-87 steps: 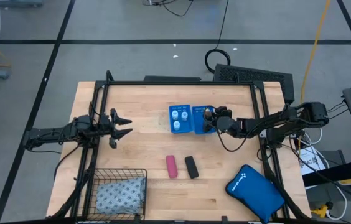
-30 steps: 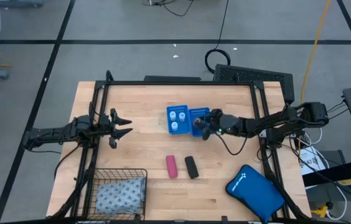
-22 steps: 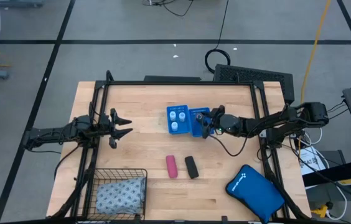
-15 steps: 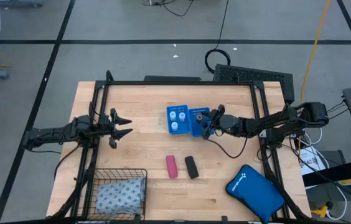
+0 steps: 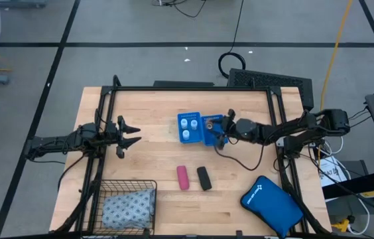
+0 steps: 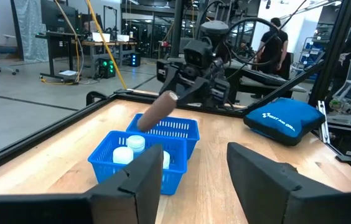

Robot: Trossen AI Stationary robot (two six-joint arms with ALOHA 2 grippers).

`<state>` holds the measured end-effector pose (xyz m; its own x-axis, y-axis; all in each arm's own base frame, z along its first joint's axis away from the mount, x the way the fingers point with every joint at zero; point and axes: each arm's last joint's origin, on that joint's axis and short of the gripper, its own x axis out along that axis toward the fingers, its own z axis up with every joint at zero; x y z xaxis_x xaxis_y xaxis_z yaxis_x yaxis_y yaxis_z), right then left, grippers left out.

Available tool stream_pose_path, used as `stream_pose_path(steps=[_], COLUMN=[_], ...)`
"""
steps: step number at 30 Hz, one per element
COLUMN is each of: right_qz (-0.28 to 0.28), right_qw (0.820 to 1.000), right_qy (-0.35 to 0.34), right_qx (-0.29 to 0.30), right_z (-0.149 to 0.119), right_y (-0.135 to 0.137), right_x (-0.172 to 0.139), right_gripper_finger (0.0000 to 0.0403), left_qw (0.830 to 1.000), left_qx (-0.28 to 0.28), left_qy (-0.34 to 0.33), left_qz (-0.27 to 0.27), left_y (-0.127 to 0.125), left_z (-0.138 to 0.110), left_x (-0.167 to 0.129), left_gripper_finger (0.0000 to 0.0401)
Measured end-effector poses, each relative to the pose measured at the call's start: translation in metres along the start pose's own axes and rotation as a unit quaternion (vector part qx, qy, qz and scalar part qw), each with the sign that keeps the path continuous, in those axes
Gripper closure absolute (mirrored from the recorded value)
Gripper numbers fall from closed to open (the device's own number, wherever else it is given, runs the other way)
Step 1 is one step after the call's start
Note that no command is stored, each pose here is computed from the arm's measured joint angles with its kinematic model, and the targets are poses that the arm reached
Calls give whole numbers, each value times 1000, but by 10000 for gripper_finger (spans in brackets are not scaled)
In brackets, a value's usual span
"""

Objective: Pick & place medical supplies in basket/bin
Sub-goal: Put the brown bandage into the right blue bin

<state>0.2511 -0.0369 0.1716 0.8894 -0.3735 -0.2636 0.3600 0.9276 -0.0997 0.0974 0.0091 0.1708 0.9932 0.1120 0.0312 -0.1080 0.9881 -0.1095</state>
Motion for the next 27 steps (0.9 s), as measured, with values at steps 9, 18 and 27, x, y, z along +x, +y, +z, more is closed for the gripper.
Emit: stream_pose_path(steps=[9, 18, 27], right_qz=[34, 50, 50], right_qw=[998, 996, 996], right_qy=[30, 41, 40], right_qx=[-51, -59, -59], right_z=[-7, -9, -9], right_y=[-5, -4, -4], right_x=[2, 1, 1], right_gripper_finger=[233, 232, 232], left_qw=[1000, 1000, 1000], left_qx=[0, 0, 0], left_qy=[0, 0, 0], left_qz=[0, 0, 0], left_y=[0, 0, 0], left_z=[0, 0, 0], left_x=[0, 0, 0], left_gripper_finger=[226, 212, 193])
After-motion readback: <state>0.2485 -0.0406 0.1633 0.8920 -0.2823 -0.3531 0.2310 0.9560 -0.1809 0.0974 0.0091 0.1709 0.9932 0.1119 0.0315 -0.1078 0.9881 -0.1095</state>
